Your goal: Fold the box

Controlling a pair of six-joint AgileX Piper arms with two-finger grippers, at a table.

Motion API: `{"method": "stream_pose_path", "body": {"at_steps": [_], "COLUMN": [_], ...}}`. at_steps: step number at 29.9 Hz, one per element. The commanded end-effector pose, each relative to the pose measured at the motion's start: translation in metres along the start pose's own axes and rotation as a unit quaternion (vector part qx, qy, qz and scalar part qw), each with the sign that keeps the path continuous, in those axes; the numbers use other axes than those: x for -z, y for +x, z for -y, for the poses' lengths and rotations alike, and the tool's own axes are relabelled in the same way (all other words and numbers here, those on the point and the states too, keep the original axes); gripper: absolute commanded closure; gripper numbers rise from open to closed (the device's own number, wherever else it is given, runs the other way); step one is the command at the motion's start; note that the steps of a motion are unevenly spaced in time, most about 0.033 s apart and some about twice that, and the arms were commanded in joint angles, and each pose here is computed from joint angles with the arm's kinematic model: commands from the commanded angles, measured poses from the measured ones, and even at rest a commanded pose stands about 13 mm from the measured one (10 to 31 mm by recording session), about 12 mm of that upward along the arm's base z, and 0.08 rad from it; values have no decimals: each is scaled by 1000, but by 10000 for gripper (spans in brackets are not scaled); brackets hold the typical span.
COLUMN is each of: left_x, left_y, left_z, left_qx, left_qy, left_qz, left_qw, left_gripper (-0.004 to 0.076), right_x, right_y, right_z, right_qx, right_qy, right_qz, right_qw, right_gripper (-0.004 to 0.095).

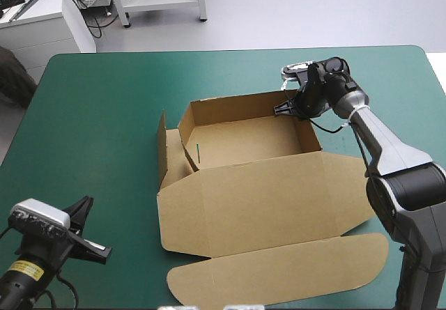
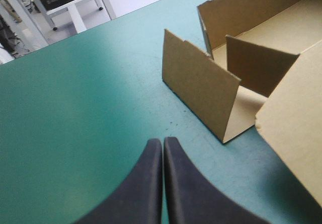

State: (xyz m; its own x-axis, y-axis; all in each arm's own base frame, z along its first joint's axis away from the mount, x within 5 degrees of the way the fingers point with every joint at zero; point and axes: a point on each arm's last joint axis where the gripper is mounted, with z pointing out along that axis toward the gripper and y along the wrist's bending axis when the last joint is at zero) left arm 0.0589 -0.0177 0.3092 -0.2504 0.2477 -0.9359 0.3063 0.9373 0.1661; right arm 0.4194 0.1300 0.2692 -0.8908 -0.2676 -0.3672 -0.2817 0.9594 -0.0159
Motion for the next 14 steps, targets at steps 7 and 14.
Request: {"method": "stream_pose_path", "body": {"at_steps": [7, 14], "left_x": [14, 14], "left_y": [-2, -1], "left_z": [-7, -7], "left_qx": [7, 21], "left_qy": [-49, -47], "left_qz": [32, 25], "left_qw": [998, 998], "left_gripper": [734, 734], "right_x": [10, 45], "right_y": [14, -9], "right_z": [-16, -15], "right_qx": [15, 18], "right_qy": [-27, -28], "right_qz": [-67, -5], "right_qw": [997, 999], "right_gripper": [918, 702]}}
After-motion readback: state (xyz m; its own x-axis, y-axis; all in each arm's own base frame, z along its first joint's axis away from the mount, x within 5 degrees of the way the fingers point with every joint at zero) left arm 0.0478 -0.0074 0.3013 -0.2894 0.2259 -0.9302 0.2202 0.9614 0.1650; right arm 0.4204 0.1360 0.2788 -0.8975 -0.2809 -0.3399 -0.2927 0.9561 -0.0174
